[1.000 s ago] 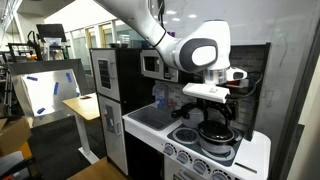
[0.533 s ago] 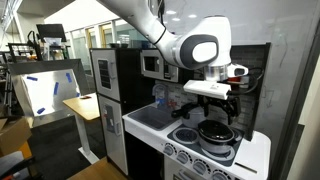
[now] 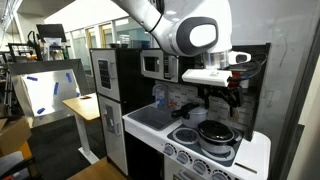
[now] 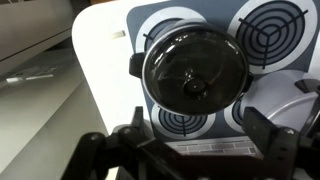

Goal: Take the lid on the stove and put it on the pot

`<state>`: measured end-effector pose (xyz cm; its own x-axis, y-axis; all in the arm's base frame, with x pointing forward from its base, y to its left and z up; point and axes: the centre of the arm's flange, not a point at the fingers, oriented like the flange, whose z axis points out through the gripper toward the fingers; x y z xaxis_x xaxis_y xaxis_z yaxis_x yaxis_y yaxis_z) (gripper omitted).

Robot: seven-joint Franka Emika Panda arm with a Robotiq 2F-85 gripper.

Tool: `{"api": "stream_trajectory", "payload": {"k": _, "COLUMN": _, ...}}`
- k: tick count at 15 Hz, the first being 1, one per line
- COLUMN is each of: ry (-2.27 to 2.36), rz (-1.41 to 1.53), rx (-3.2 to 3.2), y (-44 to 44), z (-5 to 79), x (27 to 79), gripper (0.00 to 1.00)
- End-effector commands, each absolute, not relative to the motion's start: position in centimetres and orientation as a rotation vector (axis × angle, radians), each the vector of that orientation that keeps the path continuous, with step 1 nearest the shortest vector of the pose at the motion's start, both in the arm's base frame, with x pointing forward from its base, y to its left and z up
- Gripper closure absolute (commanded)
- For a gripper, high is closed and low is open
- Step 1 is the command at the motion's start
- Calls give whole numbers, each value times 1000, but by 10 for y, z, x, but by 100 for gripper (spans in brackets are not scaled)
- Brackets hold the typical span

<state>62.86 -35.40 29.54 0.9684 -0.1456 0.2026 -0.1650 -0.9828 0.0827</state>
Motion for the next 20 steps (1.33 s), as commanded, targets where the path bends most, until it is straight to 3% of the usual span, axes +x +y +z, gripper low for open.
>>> {"api": "stream_trajectory", "payload": {"k": 1, "ry": -257, "rz": 234, "rx": 3034, "y": -338, "z": 311, "x": 585, "gripper": 0}}
{"api": "stream_trajectory", "payload": {"k": 13, "ry": -215, "rz": 109, "rx": 3052, "y": -269, "z": 338, "x": 441, "gripper": 0}}
{"api": "stream_trajectory", "payload": {"k": 20, "ry": -176, "rz": 68, "rx": 3082, "y": -255, "z": 341, "x": 425, "gripper": 0}}
